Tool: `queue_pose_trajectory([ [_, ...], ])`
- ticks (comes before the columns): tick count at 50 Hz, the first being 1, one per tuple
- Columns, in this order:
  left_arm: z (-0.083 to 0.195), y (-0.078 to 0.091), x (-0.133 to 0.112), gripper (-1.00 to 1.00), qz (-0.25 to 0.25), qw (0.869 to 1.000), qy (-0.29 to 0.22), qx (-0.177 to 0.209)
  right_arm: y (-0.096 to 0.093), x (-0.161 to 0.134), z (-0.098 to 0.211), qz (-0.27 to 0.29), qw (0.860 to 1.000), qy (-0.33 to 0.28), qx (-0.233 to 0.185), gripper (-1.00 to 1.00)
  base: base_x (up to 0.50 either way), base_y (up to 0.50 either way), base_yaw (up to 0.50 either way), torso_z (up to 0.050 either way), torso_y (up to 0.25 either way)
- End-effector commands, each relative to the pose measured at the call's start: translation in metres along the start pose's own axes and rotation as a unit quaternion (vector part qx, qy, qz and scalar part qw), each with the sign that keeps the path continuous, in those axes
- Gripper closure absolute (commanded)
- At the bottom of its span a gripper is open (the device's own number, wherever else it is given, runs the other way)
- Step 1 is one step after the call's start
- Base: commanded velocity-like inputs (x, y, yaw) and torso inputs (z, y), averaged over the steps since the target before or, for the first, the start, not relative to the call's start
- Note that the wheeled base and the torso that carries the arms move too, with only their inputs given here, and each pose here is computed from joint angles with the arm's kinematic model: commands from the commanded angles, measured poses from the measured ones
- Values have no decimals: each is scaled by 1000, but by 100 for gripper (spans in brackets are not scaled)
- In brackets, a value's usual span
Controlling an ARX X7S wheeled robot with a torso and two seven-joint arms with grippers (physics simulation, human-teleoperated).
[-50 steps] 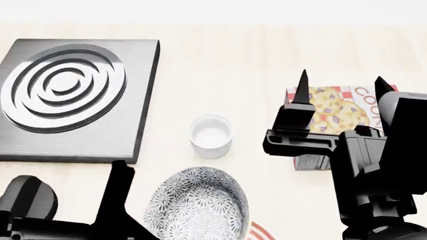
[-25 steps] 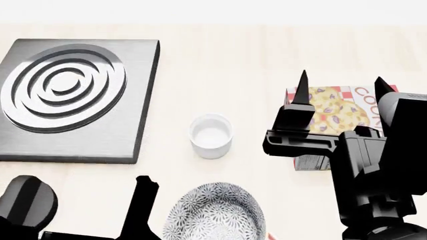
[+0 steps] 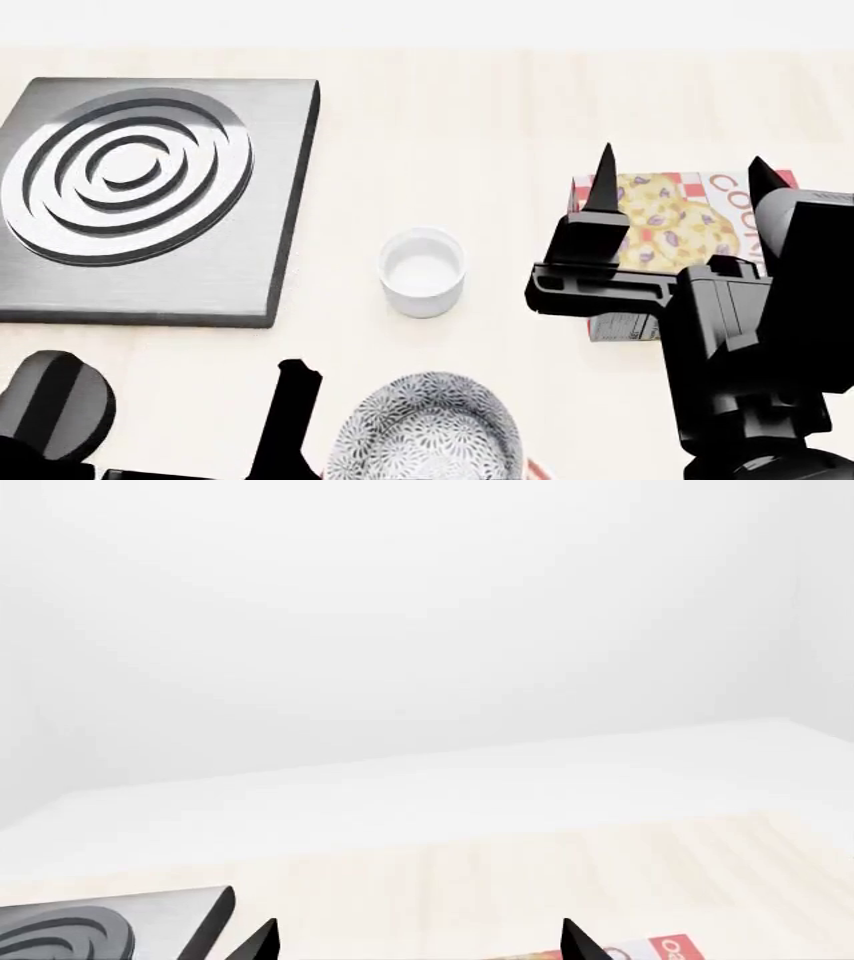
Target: Pick the akita bowl on the stove and place it on the plate.
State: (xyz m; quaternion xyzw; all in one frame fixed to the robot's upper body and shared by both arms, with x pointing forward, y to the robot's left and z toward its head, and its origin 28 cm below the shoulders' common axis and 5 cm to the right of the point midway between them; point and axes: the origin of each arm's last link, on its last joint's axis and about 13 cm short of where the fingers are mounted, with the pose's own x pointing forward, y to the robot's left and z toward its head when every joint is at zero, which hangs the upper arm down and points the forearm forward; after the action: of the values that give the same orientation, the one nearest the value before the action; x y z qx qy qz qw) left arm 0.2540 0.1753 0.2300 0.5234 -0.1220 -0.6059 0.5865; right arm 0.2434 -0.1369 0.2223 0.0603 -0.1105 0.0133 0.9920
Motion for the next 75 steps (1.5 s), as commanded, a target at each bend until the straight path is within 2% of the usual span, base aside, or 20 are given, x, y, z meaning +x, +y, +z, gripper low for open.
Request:
queue_pose_trajectory([
  [1, -4, -2, 2, 100, 7, 1000, 5, -5, 0, 0, 0, 0, 1000, 0, 0, -100, 0, 0, 0, 0, 0],
  [24, -11, -8, 5, 100, 7, 1000, 15, -16, 0, 0, 0, 0, 1000, 0, 0, -100, 0, 0, 0, 0, 0],
  [75, -18, -31, 19, 100, -11, 999, 19, -37, 0, 0, 1, 1, 1000, 1, 0, -100, 0, 0, 0, 0, 0],
])
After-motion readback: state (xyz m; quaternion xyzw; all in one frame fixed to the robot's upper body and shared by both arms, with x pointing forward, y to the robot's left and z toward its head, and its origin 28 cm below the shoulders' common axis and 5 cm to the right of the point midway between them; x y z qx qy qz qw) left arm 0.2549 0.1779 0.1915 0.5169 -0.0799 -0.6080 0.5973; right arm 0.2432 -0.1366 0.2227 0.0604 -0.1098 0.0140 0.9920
